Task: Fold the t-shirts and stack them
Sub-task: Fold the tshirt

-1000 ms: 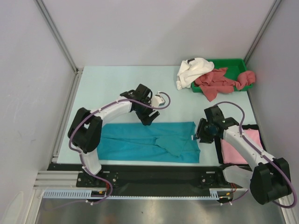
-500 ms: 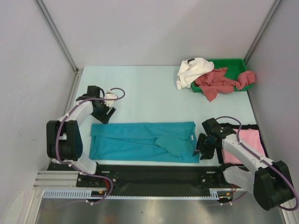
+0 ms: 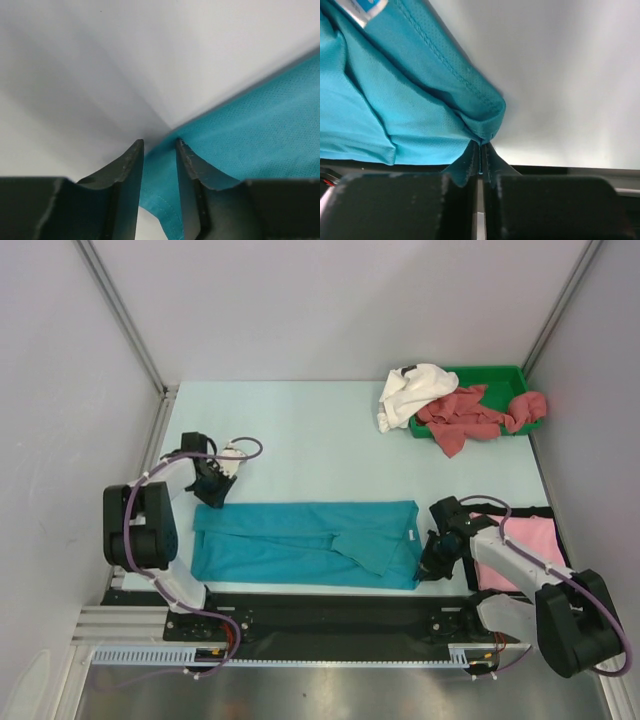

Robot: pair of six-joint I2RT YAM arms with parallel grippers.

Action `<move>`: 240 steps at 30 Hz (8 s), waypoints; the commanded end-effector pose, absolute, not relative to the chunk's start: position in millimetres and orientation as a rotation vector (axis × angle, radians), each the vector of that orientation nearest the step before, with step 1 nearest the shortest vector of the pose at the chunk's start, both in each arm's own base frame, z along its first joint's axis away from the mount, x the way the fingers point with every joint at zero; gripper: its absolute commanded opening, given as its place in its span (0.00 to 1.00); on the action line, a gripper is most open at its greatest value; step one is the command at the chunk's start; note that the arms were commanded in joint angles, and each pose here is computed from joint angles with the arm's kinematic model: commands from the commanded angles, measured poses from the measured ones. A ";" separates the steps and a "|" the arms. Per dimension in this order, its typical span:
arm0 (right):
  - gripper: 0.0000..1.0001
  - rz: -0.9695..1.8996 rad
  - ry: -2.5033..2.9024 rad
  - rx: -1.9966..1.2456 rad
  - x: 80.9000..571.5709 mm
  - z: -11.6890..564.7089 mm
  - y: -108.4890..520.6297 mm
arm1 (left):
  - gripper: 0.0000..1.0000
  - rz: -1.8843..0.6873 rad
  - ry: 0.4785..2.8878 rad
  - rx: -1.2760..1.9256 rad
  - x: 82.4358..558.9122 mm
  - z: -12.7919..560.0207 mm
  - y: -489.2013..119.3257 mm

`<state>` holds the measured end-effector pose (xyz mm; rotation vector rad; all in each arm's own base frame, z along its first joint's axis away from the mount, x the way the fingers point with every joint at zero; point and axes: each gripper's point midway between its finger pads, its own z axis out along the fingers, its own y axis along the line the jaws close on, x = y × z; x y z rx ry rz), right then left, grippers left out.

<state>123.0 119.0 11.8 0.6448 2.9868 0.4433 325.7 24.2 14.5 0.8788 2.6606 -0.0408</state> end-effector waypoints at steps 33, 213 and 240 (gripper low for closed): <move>0.00 0.208 2.774 0.087 502.4 6.3 191.8 | 0.13 -0.847 2.548 1.525 145.3 1.6 -107.5; 0.00 0.791 2.667 0.381 414.5 56.7 239.5 | 0.00 -0.101 1.841 1.665 415.0 83.5 -223.6; 0.36 0.806 2.536 0.232 391.9 90.7 251.6 | 0.47 -0.253 1.967 1.385 426.2 137.2 -220.6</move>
